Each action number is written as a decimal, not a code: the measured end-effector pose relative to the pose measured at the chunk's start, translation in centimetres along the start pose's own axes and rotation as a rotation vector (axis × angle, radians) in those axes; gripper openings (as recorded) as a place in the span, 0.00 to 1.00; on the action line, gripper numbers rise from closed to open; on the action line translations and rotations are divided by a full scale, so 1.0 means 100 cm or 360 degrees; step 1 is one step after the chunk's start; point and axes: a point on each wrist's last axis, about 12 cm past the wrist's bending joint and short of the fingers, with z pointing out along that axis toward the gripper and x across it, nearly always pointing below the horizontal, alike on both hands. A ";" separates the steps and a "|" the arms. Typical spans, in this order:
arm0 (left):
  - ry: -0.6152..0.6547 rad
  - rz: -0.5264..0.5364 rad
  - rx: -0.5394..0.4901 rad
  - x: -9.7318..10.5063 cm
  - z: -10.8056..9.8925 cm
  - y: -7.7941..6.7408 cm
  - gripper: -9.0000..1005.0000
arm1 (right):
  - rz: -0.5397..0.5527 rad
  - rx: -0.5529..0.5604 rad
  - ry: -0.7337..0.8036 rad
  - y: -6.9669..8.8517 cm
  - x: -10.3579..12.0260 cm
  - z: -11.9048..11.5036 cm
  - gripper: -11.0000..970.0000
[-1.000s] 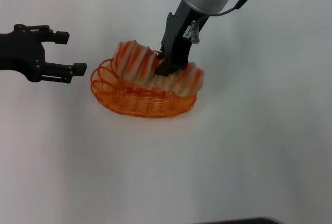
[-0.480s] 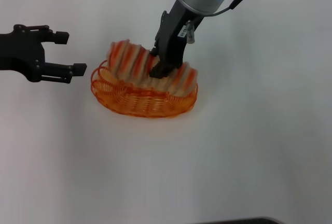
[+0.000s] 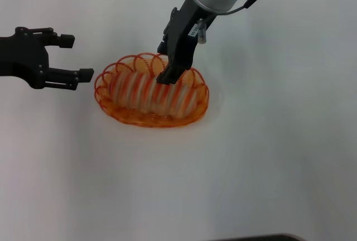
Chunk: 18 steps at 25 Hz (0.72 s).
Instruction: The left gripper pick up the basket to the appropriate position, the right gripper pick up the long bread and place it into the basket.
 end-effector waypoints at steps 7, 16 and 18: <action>0.0000 -0.0001 0.0005 0.001 0.000 -0.001 0.89 | 0.0110 0.0020 -0.0281 -0.008 0.010 -0.001 0.69; -0.0001 -0.0007 0.0030 0.000 0.000 -0.002 0.89 | 0.0354 0.0053 -0.1081 -0.023 0.077 -0.029 0.69; -0.0012 -0.0008 0.0037 0.000 0.000 -0.003 0.89 | 0.0342 0.0104 -0.1300 -0.016 0.114 -0.035 0.69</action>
